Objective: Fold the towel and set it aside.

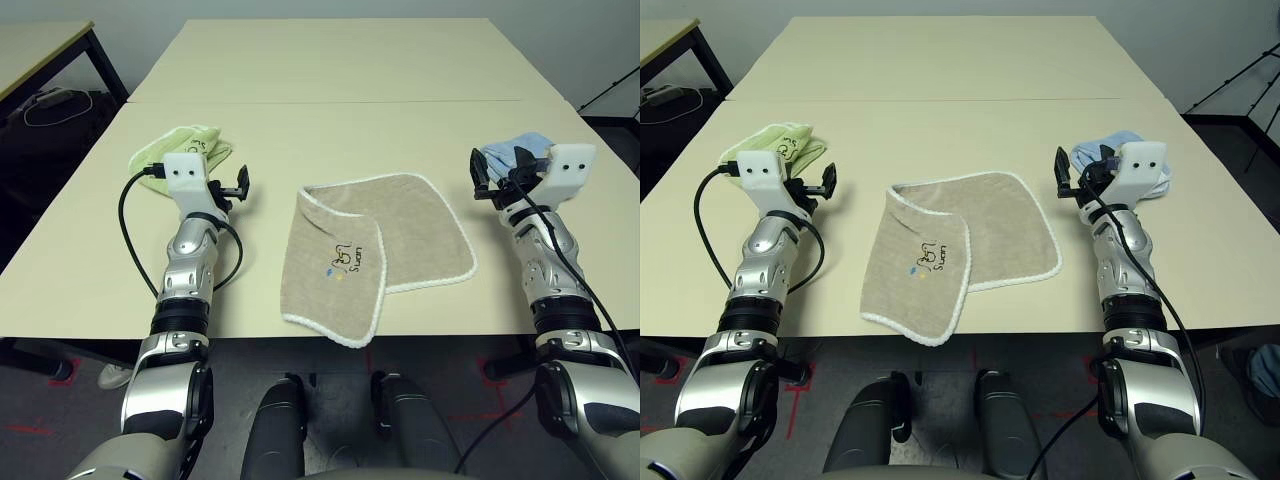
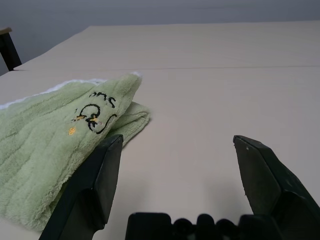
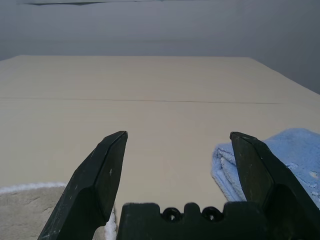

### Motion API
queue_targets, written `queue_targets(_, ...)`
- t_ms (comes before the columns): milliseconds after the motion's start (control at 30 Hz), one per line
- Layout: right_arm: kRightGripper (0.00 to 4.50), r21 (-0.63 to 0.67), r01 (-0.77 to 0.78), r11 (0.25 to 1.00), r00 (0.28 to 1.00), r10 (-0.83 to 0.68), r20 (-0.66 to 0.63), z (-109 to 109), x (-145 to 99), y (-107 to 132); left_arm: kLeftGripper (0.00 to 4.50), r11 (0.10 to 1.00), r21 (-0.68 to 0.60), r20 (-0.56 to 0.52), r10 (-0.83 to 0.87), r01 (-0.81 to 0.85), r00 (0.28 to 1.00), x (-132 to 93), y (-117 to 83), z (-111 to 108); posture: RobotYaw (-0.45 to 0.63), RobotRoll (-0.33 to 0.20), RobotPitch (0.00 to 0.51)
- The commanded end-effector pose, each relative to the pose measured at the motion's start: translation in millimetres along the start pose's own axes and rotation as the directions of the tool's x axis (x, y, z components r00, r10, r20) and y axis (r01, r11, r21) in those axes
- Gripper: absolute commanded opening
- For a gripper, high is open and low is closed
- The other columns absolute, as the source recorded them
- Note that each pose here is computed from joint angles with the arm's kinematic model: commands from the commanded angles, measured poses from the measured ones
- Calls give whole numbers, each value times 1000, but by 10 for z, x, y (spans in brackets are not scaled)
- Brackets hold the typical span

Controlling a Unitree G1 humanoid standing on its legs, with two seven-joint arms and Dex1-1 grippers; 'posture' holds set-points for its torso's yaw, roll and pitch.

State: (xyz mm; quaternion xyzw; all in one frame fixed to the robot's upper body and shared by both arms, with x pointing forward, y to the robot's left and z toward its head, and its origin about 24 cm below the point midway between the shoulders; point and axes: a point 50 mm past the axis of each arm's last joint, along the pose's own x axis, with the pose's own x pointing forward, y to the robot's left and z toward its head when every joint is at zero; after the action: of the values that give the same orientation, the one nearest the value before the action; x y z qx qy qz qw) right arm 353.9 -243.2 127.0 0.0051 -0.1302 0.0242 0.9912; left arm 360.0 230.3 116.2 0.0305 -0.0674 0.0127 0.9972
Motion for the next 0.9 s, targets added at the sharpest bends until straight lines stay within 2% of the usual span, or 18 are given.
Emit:
queue_targets(33, 4500, 1, 20, 1000, 1000, -20, -5, -17, -12, -52, 4467, 1000, -3, -28, -3, 3, 1000, -50, 39, -65, -34, 0, 103)
queue_targets(167, 4500, -4, 25, 1000, 1000, -25, -7, -20, -10, -55, 4467, 999, -4, -39, -34, 33, 999, -61, 43, -63, -34, 0, 104)
queue_targets(333, 4500, -8, 18, 1000, 1000, -18, -9, -8, 3, -68, 4467, 982, 11, -64, -190, 191, 980, -62, 53, -24, -26, 0, 105)
queue_targets(533, 4500, -15, 6, 1000, 1000, -6, -16, -3, 17, -84, 4467, 926, -17, -70, -378, 378, 923, -105, 251, 70, -22, 0, 108)
queue_targets(700, 4500, -16, -8, 1000, 1000, 8, -25, -11, 17, -78, 4467, 848, -32, -94, -530, 530, 843, -145, 357, 147, -17, 0, 114)
queue_targets(900, 4500, -25, -15, 1000, 1000, 14, -27, 22, 50, -90, 4467, 776, -59, -110, -630, 627, 769, -196, 317, 126, -50, 0, 119)
